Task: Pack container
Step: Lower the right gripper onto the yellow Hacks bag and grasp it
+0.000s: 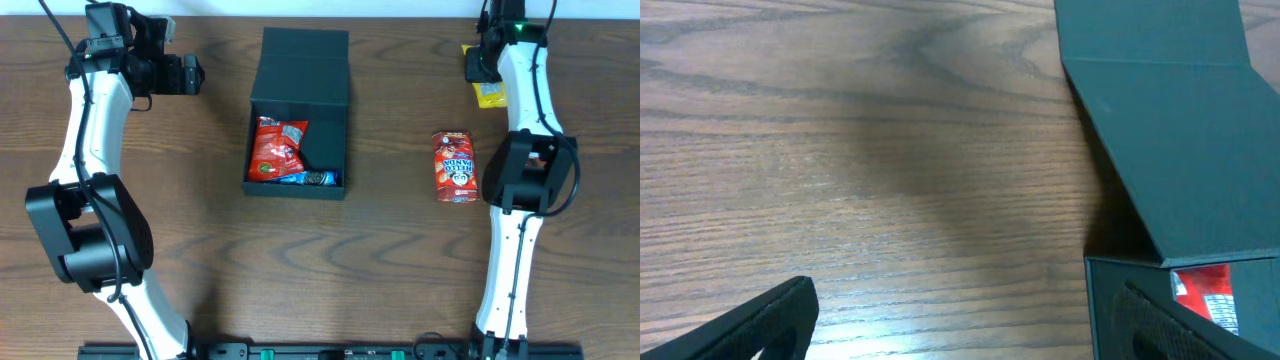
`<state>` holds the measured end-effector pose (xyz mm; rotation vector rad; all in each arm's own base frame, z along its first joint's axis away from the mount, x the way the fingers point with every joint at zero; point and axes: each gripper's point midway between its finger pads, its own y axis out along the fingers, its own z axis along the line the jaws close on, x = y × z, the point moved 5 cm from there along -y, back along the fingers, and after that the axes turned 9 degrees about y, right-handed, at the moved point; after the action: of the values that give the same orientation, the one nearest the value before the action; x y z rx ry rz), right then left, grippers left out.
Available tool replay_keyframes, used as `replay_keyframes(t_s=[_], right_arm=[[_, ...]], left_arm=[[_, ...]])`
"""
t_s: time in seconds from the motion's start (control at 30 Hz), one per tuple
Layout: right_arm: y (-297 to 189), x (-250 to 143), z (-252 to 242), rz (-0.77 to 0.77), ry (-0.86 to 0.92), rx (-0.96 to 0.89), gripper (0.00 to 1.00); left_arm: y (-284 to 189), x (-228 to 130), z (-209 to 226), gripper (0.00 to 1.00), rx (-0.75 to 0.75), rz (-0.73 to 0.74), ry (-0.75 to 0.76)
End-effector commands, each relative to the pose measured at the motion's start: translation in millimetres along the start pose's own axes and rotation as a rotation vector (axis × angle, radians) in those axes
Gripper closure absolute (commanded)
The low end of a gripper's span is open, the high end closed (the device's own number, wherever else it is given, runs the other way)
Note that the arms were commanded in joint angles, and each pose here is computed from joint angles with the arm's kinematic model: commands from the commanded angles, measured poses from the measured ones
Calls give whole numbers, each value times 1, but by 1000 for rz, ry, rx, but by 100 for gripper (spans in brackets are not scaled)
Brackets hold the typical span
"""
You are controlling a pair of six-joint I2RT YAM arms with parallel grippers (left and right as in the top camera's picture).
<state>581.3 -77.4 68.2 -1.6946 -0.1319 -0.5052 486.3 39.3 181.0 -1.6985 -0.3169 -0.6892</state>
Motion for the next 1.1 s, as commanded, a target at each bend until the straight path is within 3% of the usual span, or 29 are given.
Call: replay_keyframes(t_s=[0.0,0.1,0.13,0.17,0.23,0.33,0.47,0.73,0.8,1.03,1.07], right_arm=[[20,-12,-3,45,29,-14,99],[17,-11,1,40,32,2,98],[15,-10,3,40,30,3,85],[11,-9,4,38,27,4,64],[2,-5,6,27,22,6,39],[-2,-2,6,14,25,6,34],[9,-10,-2,45,33,-3,36],[30,-32,-4,118,28,-15,55],[35,-39,-4,143,25,-17,61],[38,-45,-4,162,30,-19,98],[38,-45,-4,163,39,-20,99]], left_arm=[[4,-5,1,5,-17,15,-5],[4,-5,1,5,-17,15,-5],[4,-5,1,5,-17,15,-5],[4,-5,1,5,-17,15,-5],[4,-5,1,5,-17,15,-5],[4,-5,1,5,-17,15,-4],[4,-5,1,5,-16,14,-4],[4,-5,1,5,-16,14,-4],[4,-5,1,5,-16,14,-4],[4,-5,1,5,-17,15,-5],[4,-5,1,5,-17,15,-5]])
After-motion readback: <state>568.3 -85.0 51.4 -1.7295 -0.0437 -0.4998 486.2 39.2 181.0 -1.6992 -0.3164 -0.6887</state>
